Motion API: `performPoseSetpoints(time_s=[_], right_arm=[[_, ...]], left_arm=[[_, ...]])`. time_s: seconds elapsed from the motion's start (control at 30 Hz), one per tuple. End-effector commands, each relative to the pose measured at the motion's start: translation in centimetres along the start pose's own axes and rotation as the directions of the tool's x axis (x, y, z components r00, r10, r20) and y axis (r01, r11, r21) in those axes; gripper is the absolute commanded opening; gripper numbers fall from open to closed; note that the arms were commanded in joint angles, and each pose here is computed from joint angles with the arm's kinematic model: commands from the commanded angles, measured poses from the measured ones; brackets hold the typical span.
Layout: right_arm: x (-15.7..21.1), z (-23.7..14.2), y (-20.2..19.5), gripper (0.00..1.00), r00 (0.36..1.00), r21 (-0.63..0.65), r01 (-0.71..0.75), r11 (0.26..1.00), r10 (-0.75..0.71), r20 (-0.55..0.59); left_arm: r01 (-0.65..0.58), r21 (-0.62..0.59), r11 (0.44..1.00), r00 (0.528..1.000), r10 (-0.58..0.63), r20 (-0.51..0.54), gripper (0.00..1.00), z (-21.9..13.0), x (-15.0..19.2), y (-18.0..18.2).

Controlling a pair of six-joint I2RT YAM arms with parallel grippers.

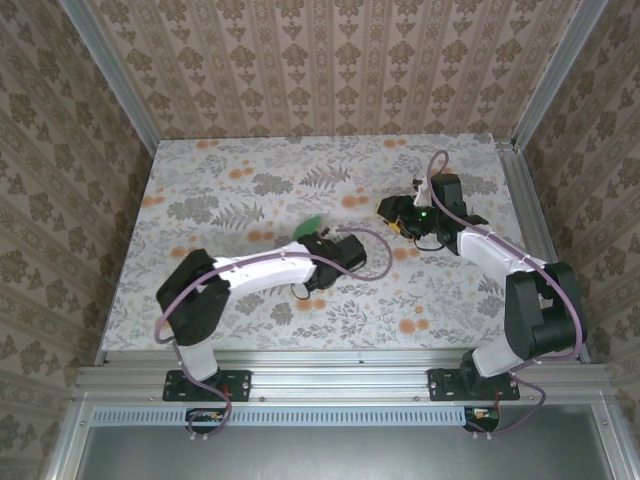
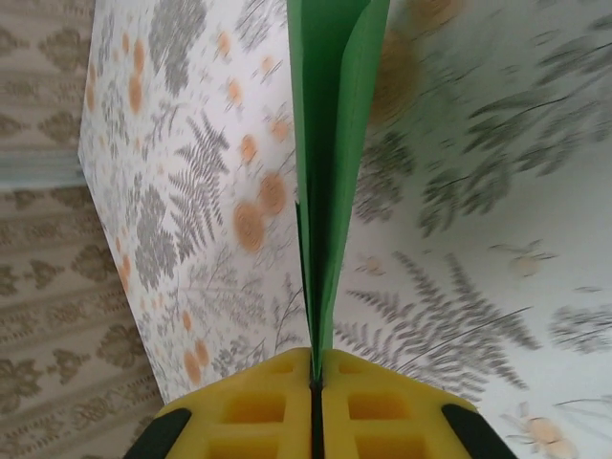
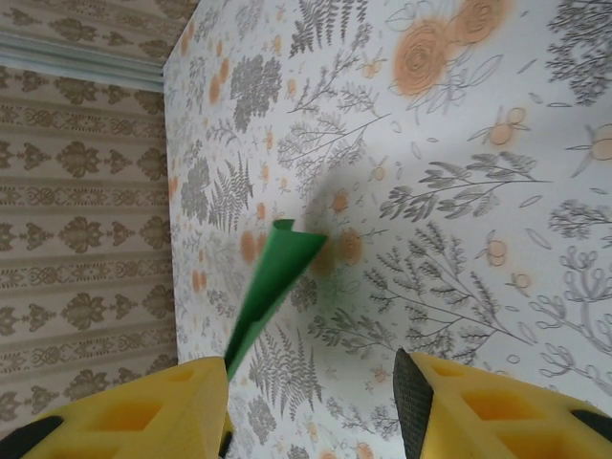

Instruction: Fold a paper plane with a square sheet of paper (pick it up from the middle)

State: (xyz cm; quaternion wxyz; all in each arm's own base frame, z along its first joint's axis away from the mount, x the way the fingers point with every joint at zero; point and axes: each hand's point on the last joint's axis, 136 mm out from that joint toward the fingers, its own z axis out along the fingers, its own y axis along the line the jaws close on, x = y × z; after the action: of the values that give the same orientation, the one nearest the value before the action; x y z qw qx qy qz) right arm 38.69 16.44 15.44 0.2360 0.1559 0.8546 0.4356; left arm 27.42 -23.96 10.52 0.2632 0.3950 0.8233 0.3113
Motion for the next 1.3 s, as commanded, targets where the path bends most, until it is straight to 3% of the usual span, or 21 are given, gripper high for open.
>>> performPoseSetpoints(time_s=[0.0, 0.2, 0.4, 0.5, 0.67, 0.87, 1.03, 1.27], right_arm=[[0.6, -0.9, -0.5, 0.53, 1.000, -0.002, 0.005, 1.000, -0.005, -0.020], [0.5, -1.0, -1.1, 0.52, 1.000, 0.001, -0.003, 1.000, 0.003, -0.026], [1.0, -0.3, -2.0, 0.52, 0.999, -0.004, -0.023, 1.000, 0.023, -0.047], [1.5, 0.2, -2.4, 0.51, 0.997, -0.005, -0.041, 0.999, 0.040, -0.064], [3.4, 1.4, -2.7, 0.49, 0.993, 0.002, -0.035, 0.999, 0.035, -0.109], [5.8, 2.9, -2.3, 0.45, 0.987, 0.006, -0.024, 1.000, 0.024, -0.161], [8.6, 4.1, -0.2, 0.40, 0.976, -0.002, 0.026, 1.000, -0.026, -0.216], [13.2, 7.0, 3.6, 0.29, 0.947, -0.026, 0.109, 0.994, -0.112, -0.301]], left_arm=[[-0.091, -0.047, 0.995, 0.996, 0.092, 0.018, 0.11, -0.6, -1.2, -1.6], [-0.169, 0.047, 0.984, 0.985, 0.167, 0.043, 0.19, -1.0, -1.9, -6.8], [-0.170, 0.164, 0.972, 0.984, 0.160, 0.073, 0.38, -1.8, -2.1, -9.3], [-0.128, 0.314, 0.941, 0.990, 0.103, 0.094, 0.48, -2.6, -2.2, -10.5], [-0.014, 0.568, 0.823, 0.994, -0.049, 0.097, 0.63, -5.3, -2.8, -11.0], [0.148, 0.739, 0.657, 0.971, -0.239, 0.018, 0.66, -7.4, -2.4, -8.1], [0.353, 0.785, 0.509, 0.892, -0.436, -0.118, 0.66, -5.8, -0.6, -3.4], [0.553, 0.750, 0.363, 0.750, -0.608, -0.259, 0.67, -2.0, 2.5, 1.1]])
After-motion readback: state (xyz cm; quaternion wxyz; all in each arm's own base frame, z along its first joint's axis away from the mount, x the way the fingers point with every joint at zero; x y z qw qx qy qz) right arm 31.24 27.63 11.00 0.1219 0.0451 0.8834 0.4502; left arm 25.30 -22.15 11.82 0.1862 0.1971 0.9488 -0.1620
